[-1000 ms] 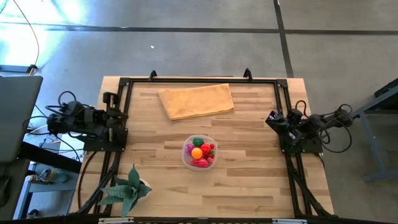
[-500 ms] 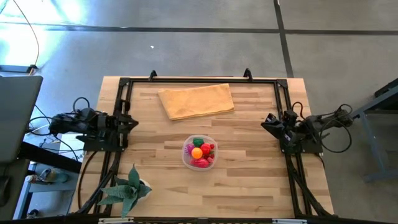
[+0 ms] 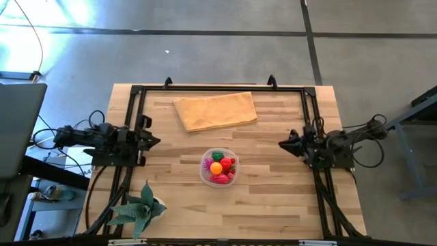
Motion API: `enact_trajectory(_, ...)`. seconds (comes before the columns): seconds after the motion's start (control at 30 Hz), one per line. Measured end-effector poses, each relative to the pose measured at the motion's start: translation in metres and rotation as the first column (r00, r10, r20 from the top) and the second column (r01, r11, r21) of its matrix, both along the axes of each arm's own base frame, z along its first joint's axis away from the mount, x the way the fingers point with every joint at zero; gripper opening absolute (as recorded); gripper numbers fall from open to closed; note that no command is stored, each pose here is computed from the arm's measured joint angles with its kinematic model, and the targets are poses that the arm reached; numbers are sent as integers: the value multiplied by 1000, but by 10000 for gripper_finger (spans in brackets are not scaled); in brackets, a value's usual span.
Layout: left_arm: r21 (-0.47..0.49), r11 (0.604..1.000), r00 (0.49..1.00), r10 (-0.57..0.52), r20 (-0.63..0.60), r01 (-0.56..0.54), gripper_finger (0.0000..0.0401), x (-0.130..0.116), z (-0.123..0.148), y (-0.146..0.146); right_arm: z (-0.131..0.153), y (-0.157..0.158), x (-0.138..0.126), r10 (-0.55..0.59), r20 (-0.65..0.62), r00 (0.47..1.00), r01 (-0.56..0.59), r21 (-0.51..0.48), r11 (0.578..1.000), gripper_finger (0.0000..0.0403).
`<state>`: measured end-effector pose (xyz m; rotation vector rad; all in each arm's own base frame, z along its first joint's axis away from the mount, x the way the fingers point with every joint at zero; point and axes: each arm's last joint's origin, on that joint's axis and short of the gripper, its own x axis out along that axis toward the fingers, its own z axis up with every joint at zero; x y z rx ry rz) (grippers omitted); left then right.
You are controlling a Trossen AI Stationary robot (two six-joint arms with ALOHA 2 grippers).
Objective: Pick and placing Produce into tupperware
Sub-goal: Return to Home Position
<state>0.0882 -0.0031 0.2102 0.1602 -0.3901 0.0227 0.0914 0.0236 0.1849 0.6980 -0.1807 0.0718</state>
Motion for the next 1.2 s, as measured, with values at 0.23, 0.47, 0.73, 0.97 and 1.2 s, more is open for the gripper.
enact_trajectory(0.23,17,1000,995,-14,-100,16,3,5,-15,-1,-14,1,2,-15,-139,990,-5,-145,989,61)
enact_trajectory(0.47,139,990,937,33,-348,16,3,9,-40,-1,-15,1,3,-70,-131,989,1,-465,885,61)
enact_trajectory(0.73,234,971,924,46,-379,47,3,10,-44,-2,-15,1,3,-75,-130,989,1,-489,873,61)
enact_trajectory(0.97,234,971,924,47,-379,47,3,10,-44,-2,-15,1,3,-74,-131,989,1,-485,874,61)
enact_trajectory(1.2,234,971,924,47,-379,46,3,10,-44,-2,-15,1,3,-74,-132,989,1,-486,874,61)
